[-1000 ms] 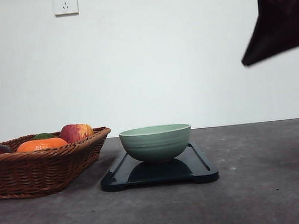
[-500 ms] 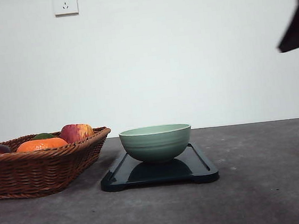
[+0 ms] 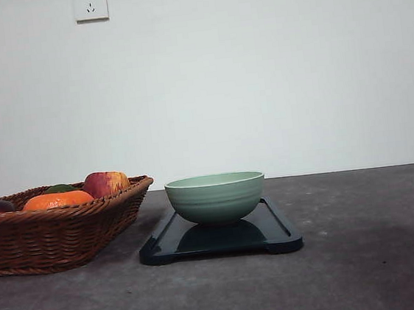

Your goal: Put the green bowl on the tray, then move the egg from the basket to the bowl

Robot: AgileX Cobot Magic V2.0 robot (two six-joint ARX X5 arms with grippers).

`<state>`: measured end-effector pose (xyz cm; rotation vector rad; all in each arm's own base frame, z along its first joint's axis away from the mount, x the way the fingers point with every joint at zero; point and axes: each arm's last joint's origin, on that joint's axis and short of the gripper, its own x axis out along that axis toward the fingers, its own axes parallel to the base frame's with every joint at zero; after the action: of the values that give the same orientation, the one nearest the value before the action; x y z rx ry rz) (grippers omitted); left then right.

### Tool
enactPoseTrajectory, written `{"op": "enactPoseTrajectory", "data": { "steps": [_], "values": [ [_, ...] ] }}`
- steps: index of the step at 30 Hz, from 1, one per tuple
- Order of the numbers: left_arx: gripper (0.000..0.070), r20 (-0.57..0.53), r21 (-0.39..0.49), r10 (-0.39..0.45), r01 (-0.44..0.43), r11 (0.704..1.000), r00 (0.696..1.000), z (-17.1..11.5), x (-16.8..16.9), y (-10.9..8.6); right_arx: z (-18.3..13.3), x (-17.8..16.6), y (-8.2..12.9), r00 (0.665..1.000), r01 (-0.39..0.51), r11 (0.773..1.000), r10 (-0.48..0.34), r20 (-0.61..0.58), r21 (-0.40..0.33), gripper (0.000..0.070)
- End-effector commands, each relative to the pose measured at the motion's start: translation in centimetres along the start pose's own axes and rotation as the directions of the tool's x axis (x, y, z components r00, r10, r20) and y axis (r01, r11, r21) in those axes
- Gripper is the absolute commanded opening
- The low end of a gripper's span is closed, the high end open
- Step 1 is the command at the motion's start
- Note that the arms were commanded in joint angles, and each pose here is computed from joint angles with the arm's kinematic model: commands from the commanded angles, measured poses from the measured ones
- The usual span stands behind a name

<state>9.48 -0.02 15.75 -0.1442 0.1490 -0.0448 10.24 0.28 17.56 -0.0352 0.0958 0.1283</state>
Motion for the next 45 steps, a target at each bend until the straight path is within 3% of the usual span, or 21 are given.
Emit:
{"op": "enactPoseTrajectory", "data": {
  "steps": [1,7,45],
  "values": [
    [0.0000,-0.002,0.013,0.006,-0.006,1.000,1.000,-0.5,0.2,0.1,-0.5,0.0,0.0,1.000,0.001,1.000,-0.001,0.011,0.016,0.0007],
    [0.0000,-0.002,0.013,0.006,-0.006,1.000,1.000,-0.5,0.2,0.1,-2.0,-0.2,0.1,1.000,0.007,0.999,-0.006,-0.013,0.037,0.0007],
    [0.0000,-0.001,0.013,0.006,-0.006,1.000,1.000,-0.5,0.2,0.1,-1.9,-0.4,0.1,1.000,0.005,0.999,-0.006,0.005,0.041,0.0007]
  ]
}}
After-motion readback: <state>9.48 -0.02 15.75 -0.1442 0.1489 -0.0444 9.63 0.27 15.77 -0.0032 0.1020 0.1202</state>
